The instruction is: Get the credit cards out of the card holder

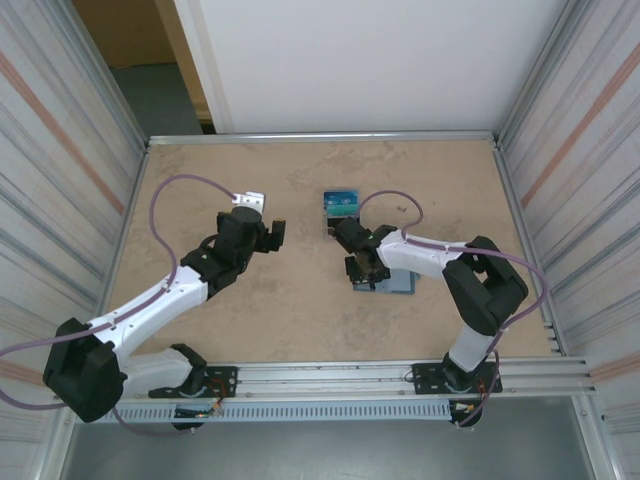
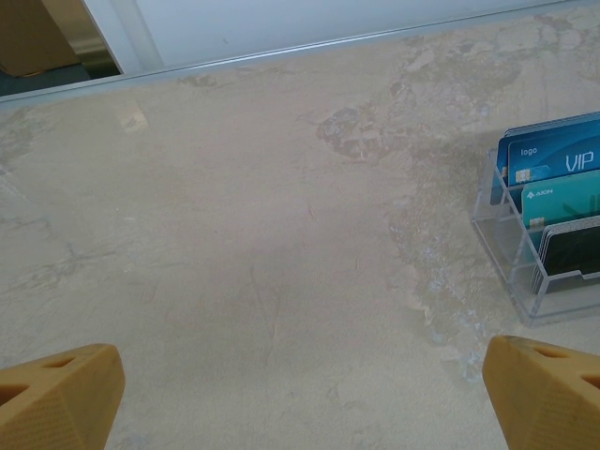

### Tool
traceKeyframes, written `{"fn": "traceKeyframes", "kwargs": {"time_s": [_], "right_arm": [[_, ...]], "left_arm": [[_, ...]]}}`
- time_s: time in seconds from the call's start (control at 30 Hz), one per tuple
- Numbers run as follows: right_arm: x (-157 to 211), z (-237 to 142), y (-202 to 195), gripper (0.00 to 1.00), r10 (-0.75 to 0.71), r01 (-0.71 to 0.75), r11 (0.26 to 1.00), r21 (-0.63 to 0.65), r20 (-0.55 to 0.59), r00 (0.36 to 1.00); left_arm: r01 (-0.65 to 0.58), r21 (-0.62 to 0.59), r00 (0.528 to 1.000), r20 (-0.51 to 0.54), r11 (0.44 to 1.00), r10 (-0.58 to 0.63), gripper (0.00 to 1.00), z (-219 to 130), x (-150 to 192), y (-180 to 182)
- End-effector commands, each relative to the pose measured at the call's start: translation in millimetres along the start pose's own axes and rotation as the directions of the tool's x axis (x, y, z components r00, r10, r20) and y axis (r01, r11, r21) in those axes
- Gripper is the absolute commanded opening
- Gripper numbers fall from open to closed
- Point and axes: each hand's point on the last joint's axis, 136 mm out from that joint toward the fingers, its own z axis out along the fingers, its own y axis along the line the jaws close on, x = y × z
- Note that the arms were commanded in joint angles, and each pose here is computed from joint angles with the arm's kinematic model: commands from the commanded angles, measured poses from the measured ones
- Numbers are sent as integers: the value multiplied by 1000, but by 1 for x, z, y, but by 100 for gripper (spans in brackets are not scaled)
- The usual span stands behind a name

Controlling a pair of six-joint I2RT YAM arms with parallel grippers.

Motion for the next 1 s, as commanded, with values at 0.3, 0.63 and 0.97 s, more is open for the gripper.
{"fn": "traceKeyframes", "kwargs": {"time_s": [0.3, 0.63, 0.97], "right_arm": [[11, 1, -2, 13, 26, -29, 996, -82, -29, 999], [14, -12, 20, 6, 2, -6, 987, -158, -23, 1000], [13, -29, 65, 6, -8, 4, 962, -272, -15, 1000]], "left_arm": [[0, -23, 1000, 28, 1000, 0, 99, -7, -11, 4], [7, -18, 999, 36, 1000, -6, 99, -10, -12, 5], [4, 15, 999, 41, 1000, -5, 99, -10, -15, -1]]}}
